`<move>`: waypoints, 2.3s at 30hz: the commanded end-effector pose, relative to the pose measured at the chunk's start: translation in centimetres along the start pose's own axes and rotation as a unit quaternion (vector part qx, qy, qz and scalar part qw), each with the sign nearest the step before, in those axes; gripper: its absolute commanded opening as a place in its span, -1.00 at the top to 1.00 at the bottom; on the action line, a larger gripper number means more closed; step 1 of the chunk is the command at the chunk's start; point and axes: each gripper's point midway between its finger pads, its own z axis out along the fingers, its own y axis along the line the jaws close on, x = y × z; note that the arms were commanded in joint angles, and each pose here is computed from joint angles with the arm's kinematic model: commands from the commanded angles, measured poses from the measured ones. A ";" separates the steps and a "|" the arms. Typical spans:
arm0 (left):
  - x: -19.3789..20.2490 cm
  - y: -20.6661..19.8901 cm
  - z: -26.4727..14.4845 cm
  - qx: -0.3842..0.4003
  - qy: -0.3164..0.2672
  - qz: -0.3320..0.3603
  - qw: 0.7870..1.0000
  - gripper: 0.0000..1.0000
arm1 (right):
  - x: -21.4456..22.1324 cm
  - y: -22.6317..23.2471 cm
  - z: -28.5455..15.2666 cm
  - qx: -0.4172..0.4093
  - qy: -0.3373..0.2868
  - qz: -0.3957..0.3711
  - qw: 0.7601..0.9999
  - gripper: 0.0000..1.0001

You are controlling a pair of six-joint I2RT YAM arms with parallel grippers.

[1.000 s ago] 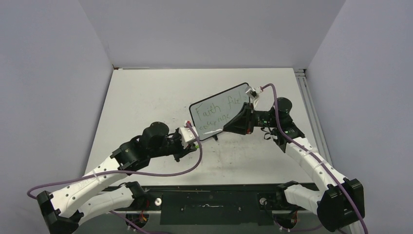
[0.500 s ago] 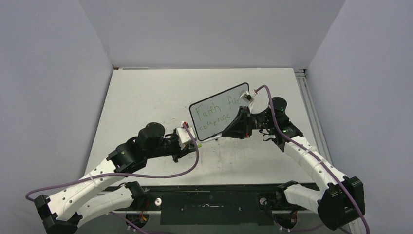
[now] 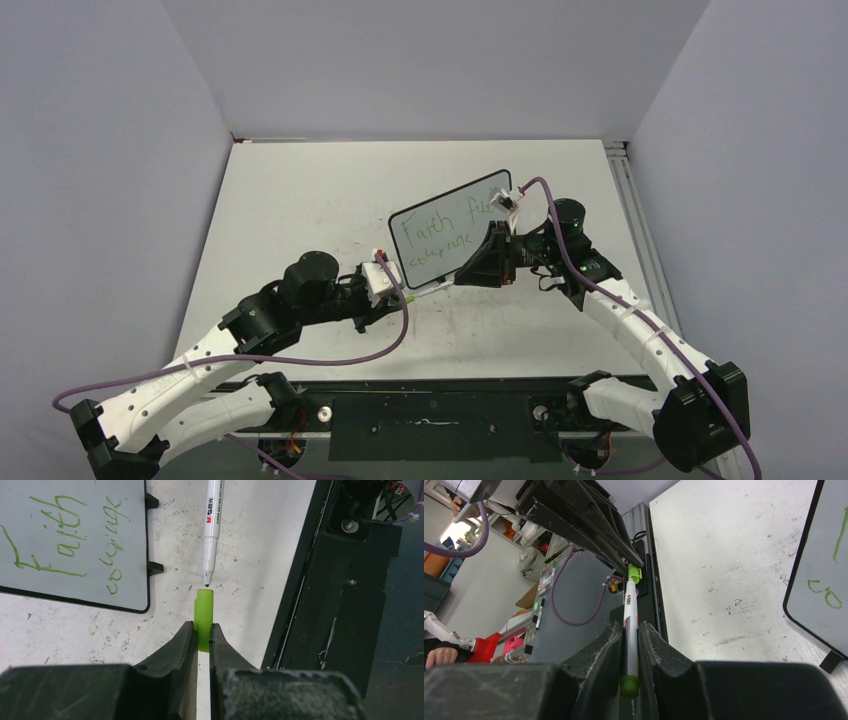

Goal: Write a sentence on the whiteboard
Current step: Close the whiteboard marker at the center of the board.

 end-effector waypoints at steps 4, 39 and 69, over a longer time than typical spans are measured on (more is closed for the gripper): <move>-1.7 0.1 -0.2 0.001 -0.031 0.009 0.999 1.00 | -1.3 0.8 0.3 -0.016 0.002 -0.047 0.999 0.89; -1.6 0.1 0.0 0.007 -0.027 0.006 1.000 1.00 | -1.2 1.6 0.6 -0.031 0.010 -0.057 0.998 0.89; -3.2 -1.8 0.4 0.062 -0.068 -0.007 0.996 1.00 | 1.4 2.3 3.8 -0.081 0.041 -0.027 0.995 0.89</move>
